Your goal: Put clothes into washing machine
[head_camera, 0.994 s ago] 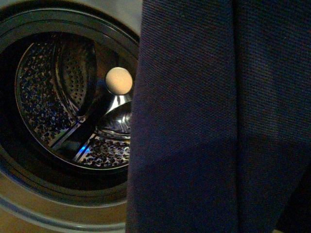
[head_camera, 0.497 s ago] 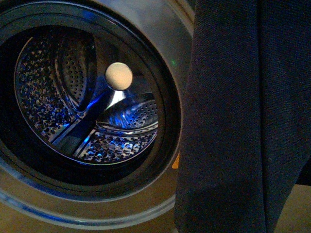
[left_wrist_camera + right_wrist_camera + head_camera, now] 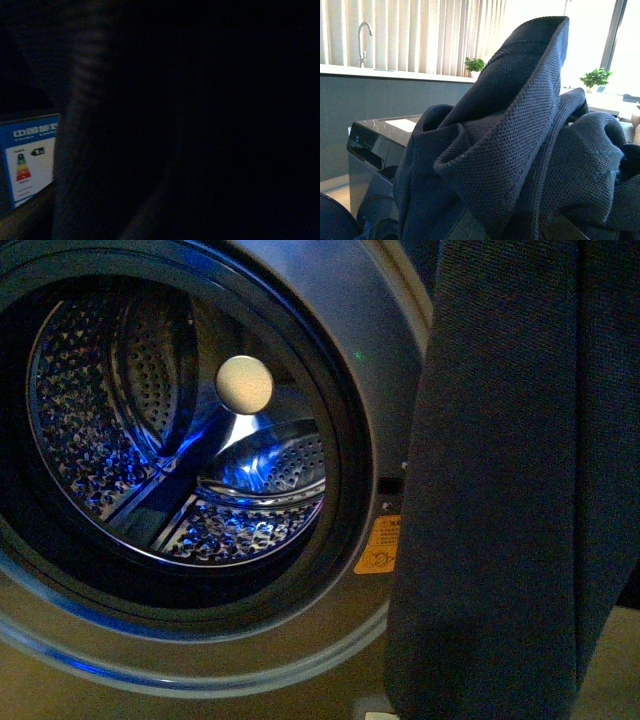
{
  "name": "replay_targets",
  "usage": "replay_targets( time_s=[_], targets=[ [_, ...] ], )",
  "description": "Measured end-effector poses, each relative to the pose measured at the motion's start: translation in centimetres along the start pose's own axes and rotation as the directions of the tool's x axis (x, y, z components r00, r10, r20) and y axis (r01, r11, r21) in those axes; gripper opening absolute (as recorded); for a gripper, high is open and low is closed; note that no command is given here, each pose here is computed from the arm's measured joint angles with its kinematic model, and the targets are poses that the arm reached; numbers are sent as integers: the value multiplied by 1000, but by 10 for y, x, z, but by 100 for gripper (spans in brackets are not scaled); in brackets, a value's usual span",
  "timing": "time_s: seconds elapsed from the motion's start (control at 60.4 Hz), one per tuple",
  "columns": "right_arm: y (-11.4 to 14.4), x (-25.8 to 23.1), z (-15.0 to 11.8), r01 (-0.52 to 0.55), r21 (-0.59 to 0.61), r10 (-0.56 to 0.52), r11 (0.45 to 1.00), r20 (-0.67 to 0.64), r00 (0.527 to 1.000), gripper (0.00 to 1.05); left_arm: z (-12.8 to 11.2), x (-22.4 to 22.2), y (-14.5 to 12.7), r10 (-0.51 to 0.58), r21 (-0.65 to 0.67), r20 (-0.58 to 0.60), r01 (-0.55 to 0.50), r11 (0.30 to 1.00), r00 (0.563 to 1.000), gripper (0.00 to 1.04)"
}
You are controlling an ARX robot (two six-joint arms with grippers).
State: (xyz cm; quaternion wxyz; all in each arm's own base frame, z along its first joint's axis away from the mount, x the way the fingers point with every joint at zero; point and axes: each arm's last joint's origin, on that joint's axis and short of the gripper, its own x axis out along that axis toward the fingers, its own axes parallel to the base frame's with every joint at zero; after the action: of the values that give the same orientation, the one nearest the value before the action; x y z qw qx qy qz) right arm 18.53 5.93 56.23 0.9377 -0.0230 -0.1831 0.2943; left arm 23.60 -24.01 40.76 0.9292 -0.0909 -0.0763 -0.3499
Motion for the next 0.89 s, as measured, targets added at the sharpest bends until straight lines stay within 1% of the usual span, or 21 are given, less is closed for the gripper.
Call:
replay_targets(
  time_s=[0.083, 0.149, 0.298, 0.365, 0.53, 0.563, 0.663, 0.696, 0.712, 0.762, 0.779, 0.828, 0.895],
  targets=[
    [0, 0, 0, 3, 0, -3, 1000, 0, 1000, 7, 2, 6, -8, 53, 41, 29, -55, 998, 998, 98],
    [0, 0, 0, 3, 0, -3, 1000, 0, 1000, 7, 5, 11, -13, 114, 78, 49, -118, 990, 992, 98],
    [0, 0, 0, 3, 0, -3, 1000, 0, 1000, 7, 8, 18, -18, 217, 81, 77, -223, 971, 973, 98],
    [0, 0, 0, 3, 0, -3, 1000, 0, 1000, 7, 8, 19, -19, 249, 79, 88, -256, 963, 964, 98],
    [0, 0, 0, 3, 0, -3, 1000, 0, 1000, 7, 10, 20, -19, 276, 89, 139, -289, 953, 951, 98],
    [0, 0, 0, 3, 0, -3, 1000, 0, 1000, 7, 12, 20, -18, 292, 89, 165, -309, 947, 942, 92],
    [0, 0, 0, 3, -2, -3, 1000, 0, 1000, 7, 14, 20, -15, 323, 82, 185, -343, 936, 928, 79],
    [0, 0, 0, 3, -1, -3, 1000, 0, 1000, 11, 14, 20, -15, 324, 82, 189, -344, 935, 927, 76],
    [0, 0, 0, 3, 0, -3, 1000, 0, 1000, 15, 13, 20, -14, 325, 85, 190, -346, 935, 926, 72],
    [0, 0, 0, 3, 0, -3, 1000, 0, 1000, 20, 13, 19, -12, 328, 88, 190, -349, 933, 925, 67],
    [0, 0, 0, 3, -1, -3, 1000, 0, 1000, 24, 11, 19, -11, 330, 90, 188, -350, 932, 925, 63],
    [0, 0, 0, 3, -1, -3, 1000, 0, 1000, 29, 10, 19, -8, 335, 92, 188, -356, 930, 923, 58],
    [0, 0, 0, 3, -1, -3, 1000, 0, 1000, 40, 4, 17, -2, 344, 99, 181, -365, 926, 921, 47]
  ],
)
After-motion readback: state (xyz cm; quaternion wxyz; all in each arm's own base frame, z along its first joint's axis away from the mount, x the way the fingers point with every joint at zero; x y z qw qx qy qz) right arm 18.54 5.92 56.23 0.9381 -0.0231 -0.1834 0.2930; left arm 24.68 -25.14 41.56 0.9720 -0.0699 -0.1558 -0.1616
